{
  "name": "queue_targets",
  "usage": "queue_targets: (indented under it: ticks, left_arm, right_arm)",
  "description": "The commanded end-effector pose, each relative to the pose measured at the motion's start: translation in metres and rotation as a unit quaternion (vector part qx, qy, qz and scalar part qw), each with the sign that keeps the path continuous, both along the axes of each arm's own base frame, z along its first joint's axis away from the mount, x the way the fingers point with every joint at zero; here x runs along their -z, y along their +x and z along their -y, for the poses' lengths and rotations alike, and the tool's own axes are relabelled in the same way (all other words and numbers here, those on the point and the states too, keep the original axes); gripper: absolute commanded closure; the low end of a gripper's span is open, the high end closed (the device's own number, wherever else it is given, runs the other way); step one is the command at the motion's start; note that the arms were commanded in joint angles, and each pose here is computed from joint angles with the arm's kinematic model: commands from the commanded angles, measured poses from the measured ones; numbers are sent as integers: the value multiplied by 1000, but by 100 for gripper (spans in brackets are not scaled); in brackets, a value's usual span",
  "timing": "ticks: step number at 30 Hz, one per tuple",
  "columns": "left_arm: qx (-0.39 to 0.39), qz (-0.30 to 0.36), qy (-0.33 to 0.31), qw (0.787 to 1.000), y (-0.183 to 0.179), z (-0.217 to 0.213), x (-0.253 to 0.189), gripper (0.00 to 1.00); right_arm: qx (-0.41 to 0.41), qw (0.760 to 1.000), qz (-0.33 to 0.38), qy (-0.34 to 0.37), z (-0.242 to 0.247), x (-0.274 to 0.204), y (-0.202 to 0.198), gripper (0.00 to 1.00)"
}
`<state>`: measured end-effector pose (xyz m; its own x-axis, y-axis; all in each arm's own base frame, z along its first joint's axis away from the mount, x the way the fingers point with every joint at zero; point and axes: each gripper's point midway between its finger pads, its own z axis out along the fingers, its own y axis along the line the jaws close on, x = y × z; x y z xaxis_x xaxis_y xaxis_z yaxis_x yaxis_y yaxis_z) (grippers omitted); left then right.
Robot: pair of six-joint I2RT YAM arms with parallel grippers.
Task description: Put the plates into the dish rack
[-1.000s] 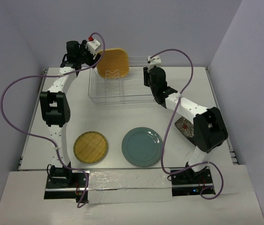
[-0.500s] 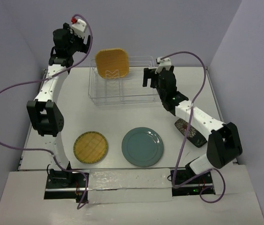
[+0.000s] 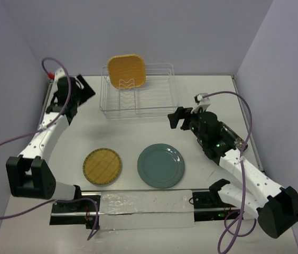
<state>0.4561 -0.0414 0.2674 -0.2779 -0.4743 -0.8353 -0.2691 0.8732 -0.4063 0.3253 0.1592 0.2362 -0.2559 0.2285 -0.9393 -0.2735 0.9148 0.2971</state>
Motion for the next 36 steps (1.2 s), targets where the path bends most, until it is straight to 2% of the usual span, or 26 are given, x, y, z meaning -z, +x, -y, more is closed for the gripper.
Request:
queue_targets:
  ticks: [1,6,10,12,17,19,22,28,30,32,36]
  left_arm:
    - [-60,-44,-93,993,-65,-3,51,1]
    - [-65,-3,-125,990,-118,-9,46,1]
    - [-94,-16,-155,983,-145,-14,71,1]
    - [-71,-11,-174,982,-155,-5,76,1]
    - [68,-2,-204,977,-169,44,78,1]
    - [119,-13,-209,971,-178,66,82,1]
    - [180,-28,-209,961,-195,100,92,1]
    - [329,-53,-197,922,-250,177,118,1]
    - [371,-48,-189,908,-265,193,117,1]
    - [386,-55,-184,902,-272,202,117,1]
    - [275,-118,-179,937,-272,177,138,1]
  right_arm:
    - [-104,992,-33,59,-34,4,-33,0]
    - [-181,978,-79,70,-63,21,-47,0]
    - [-188,971,-126,73,-70,44,-49,0]
    - [-167,971,-157,69,-66,61,-48,0]
    - [-58,966,-244,63,-28,114,-67,0]
    - [-30,965,-250,66,-13,122,-78,0]
    - [3,952,-299,61,6,154,-107,0]
    - [15,933,-346,95,16,187,-143,0]
    - [20,938,-333,99,18,184,-141,0]
    - [20,940,-326,100,19,182,-140,0]
    - [7,943,-318,97,16,176,-139,0]
